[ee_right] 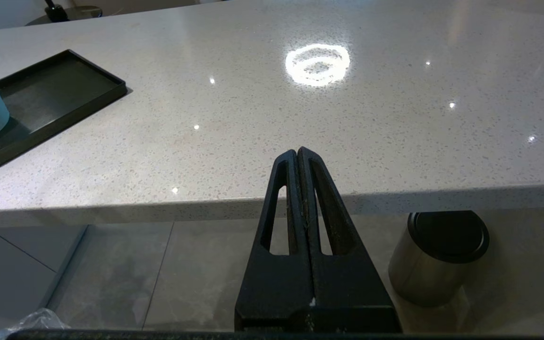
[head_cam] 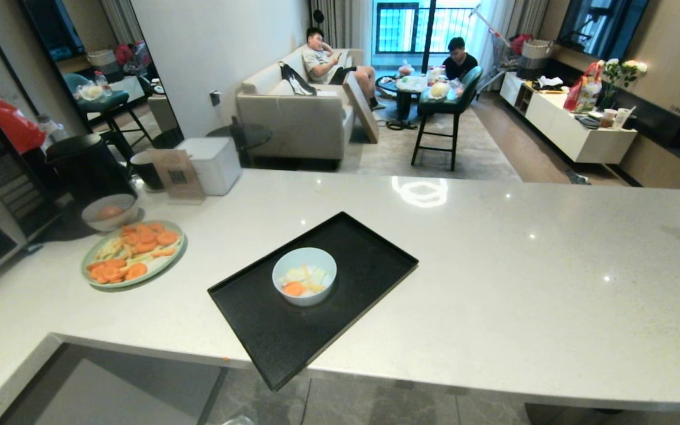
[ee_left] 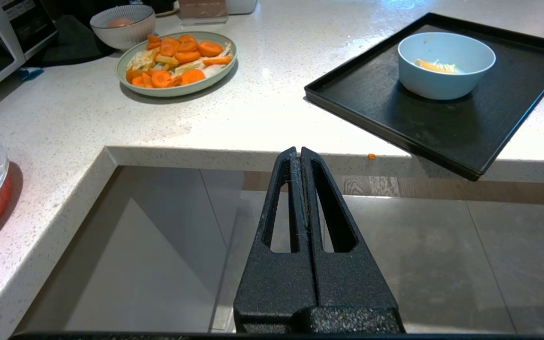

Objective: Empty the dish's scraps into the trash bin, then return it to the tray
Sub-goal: Pick up the bowl with leftover food

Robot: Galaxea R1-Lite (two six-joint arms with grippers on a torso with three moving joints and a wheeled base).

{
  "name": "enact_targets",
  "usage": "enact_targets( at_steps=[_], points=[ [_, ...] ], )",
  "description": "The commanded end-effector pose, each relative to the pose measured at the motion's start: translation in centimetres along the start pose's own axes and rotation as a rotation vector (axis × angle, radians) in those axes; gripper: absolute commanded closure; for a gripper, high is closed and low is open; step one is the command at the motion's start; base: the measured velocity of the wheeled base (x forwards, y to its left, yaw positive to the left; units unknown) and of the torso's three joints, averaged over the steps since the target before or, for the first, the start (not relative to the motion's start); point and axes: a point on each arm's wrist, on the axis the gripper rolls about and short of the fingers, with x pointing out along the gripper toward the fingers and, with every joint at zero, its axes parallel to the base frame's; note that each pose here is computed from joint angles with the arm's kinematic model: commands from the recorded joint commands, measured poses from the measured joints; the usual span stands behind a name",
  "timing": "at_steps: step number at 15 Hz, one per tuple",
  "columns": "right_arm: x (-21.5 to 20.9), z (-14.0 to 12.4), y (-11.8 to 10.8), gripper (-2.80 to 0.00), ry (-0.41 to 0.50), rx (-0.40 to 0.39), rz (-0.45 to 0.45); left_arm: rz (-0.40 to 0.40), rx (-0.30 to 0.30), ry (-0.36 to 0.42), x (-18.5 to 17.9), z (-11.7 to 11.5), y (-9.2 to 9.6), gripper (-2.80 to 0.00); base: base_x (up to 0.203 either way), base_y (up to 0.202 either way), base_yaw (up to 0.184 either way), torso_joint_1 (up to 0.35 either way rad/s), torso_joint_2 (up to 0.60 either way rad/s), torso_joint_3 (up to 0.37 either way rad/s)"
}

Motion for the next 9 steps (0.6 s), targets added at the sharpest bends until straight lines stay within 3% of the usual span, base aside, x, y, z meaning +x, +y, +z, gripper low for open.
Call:
enact_targets(
  at_steps=[1,5,9],
  points=[
    [0.0,0.0,0.0,0.00,0.000,0.001,-0.001,0.001,-0.001,-0.001,0.0,0.0,0.0,0.00,0.000,0.000,0.000,0.000,0.00,0.000],
    [0.0,0.0,0.0,0.00,0.000,0.001,-0.001,-0.004,-0.010,0.007,-0.1,0.4,0.0,0.00,0.000,0.000,0.000,0.000,0.00,0.000],
    [0.0,0.0,0.0,0.00,0.000,0.000,-0.001,-0.019,-0.009,0.040,0.6,5.4,0.2,0.00,0.000,0.000,0.000,0.000,0.00,0.000]
  ],
)
